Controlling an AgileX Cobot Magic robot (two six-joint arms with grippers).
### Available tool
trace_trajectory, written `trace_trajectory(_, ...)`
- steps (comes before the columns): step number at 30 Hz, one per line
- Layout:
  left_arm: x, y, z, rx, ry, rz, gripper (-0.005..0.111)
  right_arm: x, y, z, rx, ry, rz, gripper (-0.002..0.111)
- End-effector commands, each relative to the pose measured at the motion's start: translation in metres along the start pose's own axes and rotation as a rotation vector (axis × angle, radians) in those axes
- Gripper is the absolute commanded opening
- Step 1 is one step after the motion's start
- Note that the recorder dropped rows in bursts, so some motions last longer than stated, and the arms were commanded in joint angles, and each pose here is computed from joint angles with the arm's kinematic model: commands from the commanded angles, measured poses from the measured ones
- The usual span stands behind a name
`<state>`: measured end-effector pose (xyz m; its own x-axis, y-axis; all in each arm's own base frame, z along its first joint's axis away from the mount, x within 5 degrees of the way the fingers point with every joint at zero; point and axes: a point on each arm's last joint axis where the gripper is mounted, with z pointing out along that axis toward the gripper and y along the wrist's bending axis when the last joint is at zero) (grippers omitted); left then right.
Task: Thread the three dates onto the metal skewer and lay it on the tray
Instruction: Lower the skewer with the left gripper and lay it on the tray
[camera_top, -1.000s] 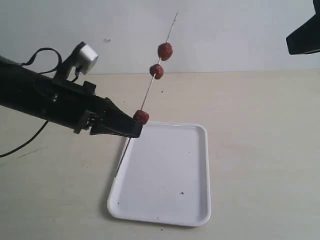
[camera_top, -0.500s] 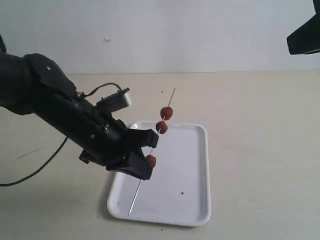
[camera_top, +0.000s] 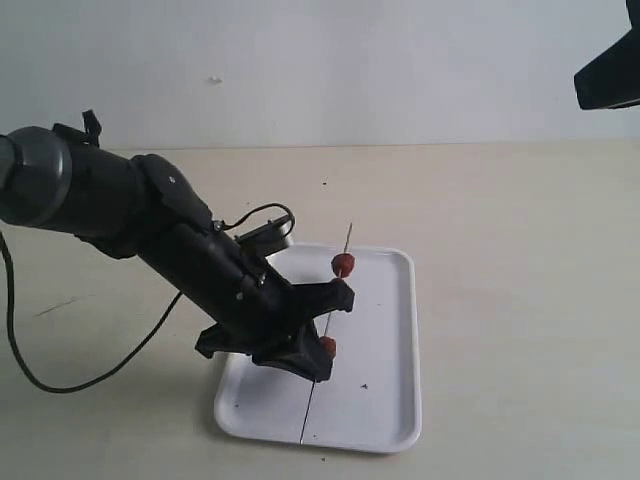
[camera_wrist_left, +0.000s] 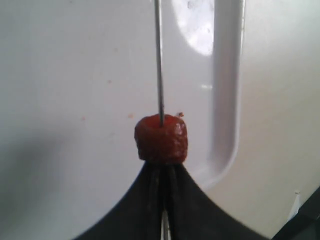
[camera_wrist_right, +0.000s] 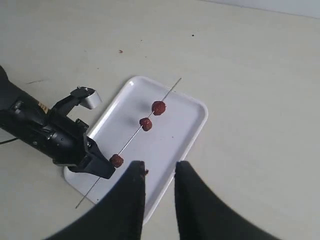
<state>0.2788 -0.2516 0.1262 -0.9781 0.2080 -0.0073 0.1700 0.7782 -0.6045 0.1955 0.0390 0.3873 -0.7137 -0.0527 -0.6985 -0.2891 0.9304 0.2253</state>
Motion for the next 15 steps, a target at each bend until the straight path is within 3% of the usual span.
trace_trajectory(1, -0.008, -0.003, 0.0017, 0.005, -0.035, -0.015, 0.0, 0.0005, -0.001, -0.0007, 0.007, -0.004, 0.0, 0.023)
trace_trajectory(5, -0.0081, -0.0015, 0.0017, -0.012, -0.037, 0.003, 0.002, 0.0002, -0.0011, -0.0007, 0.008, -0.007, 0.0, 0.023)
trace_trajectory(15, -0.0079, -0.0002, 0.0017, -0.026, -0.034, 0.019, 0.036, -0.0003, -0.0013, -0.0008, 0.01, -0.013, 0.0, 0.023)
